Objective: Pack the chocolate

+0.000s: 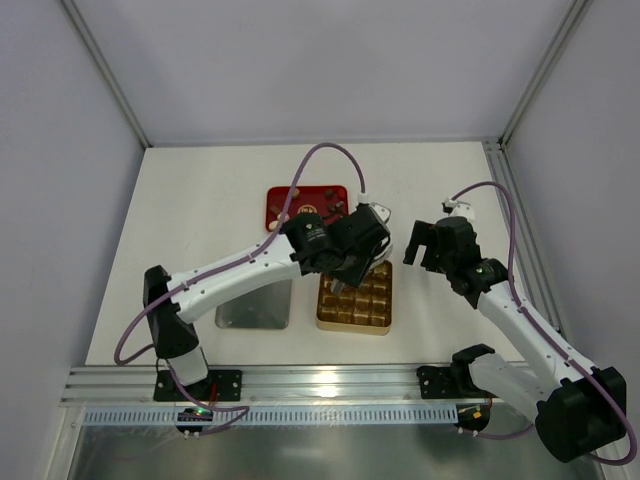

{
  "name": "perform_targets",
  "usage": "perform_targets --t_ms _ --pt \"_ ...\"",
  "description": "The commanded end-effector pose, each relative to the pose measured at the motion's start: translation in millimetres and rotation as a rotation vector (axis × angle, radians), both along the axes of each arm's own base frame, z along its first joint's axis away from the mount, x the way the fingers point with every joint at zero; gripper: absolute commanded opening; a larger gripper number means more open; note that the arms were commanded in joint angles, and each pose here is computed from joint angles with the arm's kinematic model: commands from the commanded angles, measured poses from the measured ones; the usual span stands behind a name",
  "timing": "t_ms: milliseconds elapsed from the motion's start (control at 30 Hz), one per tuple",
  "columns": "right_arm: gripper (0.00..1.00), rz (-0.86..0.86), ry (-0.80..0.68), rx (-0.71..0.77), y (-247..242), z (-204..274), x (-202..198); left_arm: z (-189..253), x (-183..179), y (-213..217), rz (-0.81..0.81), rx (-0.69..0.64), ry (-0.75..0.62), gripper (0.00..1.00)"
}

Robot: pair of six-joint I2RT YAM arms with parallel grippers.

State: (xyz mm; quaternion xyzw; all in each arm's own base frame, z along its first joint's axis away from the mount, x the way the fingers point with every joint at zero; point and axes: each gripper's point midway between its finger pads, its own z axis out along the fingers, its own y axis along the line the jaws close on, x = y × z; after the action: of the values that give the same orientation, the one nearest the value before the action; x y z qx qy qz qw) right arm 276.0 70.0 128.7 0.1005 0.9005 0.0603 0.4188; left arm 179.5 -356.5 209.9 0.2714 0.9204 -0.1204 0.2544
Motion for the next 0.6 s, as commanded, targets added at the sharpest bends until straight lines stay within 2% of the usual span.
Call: perform_targets --t_ms 0,300,567 --pt "1.0 0.007 -0.041 0.004 0.5 11.0 6.1 60.3 37.3 25.6 0.097 -0.098 -0.128 0.38" --pt "1.0 0.035 -0.03 0.026 7.8 7.6 7.4 49.9 146.2 100.1 0.35 -0.002 -0.168 0.41" --pt "1.0 0.042 -0.021 0.022 7.6 3.2 4.8 14.8 196.5 120.7 0.427 0.067 -0.126 0.42"
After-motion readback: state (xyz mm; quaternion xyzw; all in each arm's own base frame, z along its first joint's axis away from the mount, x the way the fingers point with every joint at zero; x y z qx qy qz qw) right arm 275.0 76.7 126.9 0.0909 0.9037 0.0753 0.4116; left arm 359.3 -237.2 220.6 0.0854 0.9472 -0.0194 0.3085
